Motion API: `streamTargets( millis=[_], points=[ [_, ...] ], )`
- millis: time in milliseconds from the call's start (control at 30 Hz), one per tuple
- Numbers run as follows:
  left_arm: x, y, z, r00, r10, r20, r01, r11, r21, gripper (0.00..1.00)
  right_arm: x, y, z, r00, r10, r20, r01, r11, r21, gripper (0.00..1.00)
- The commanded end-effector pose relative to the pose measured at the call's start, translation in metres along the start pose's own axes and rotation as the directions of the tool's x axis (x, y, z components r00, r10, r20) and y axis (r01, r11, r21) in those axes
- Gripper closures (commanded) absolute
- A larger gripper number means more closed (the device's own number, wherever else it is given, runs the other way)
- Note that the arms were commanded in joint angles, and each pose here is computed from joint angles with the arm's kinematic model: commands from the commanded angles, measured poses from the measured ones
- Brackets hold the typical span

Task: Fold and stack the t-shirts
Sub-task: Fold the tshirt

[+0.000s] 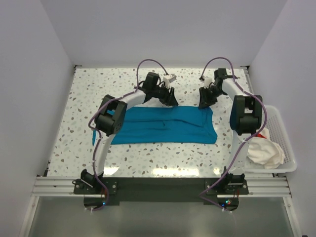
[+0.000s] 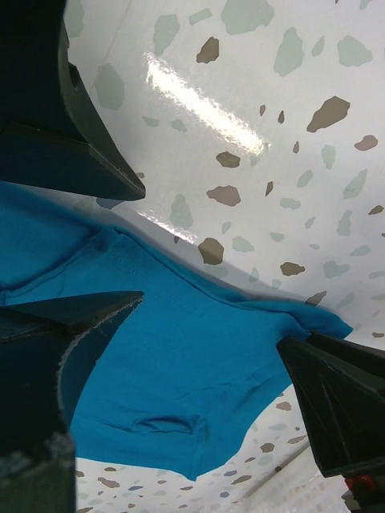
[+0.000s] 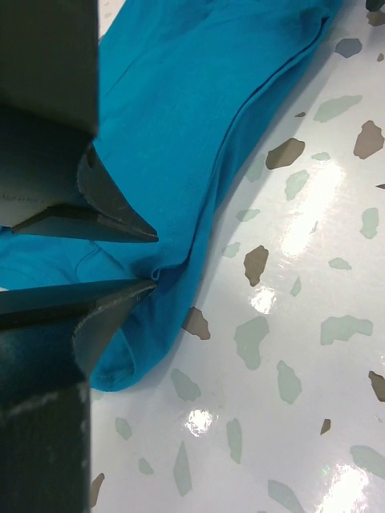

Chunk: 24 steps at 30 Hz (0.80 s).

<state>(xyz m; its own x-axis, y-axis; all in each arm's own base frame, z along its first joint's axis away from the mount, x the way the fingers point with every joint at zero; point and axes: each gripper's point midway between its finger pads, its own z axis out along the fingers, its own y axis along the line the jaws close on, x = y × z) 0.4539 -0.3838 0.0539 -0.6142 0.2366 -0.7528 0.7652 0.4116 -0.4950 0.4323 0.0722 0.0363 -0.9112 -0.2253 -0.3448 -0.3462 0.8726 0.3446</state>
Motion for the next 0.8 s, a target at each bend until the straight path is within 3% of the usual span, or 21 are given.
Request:
streamTargets(
  millis=[0,400,533,633,767],
  points=[
    [-0.023,-0.003,0.004,0.998,0.037,0.054,-0.038,0.999,0.01,0.46,-0.013,0.003,-0.005,1.0,-0.009,0.03,0.009,1.0,-0.016,0.72],
    [-0.008,0.001,0.008,1.0,-0.005,0.026,0.005,1.0,0.008,0.52,-0.011,0.002,-0.004,1.0,-0.013,0.019,0.013,1.0,-0.014,1.0],
    [0.0,-0.005,0.009,0.999,-0.037,0.015,0.037,0.999,0.039,0.61,-0.012,0.007,-0.007,1.0,-0.015,0.028,0.016,0.999,-0.031,1.0],
    [-0.006,-0.009,0.006,0.999,-0.022,0.03,0.02,0.999,0.048,0.78,-0.013,0.013,-0.011,0.999,-0.02,0.04,0.022,0.998,-0.051,1.0],
    [-0.021,-0.018,0.0,0.998,0.009,0.061,-0.013,0.998,0.062,0.91,-0.013,0.021,-0.019,0.998,-0.041,0.054,0.045,0.996,-0.073,1.0]
  ],
)
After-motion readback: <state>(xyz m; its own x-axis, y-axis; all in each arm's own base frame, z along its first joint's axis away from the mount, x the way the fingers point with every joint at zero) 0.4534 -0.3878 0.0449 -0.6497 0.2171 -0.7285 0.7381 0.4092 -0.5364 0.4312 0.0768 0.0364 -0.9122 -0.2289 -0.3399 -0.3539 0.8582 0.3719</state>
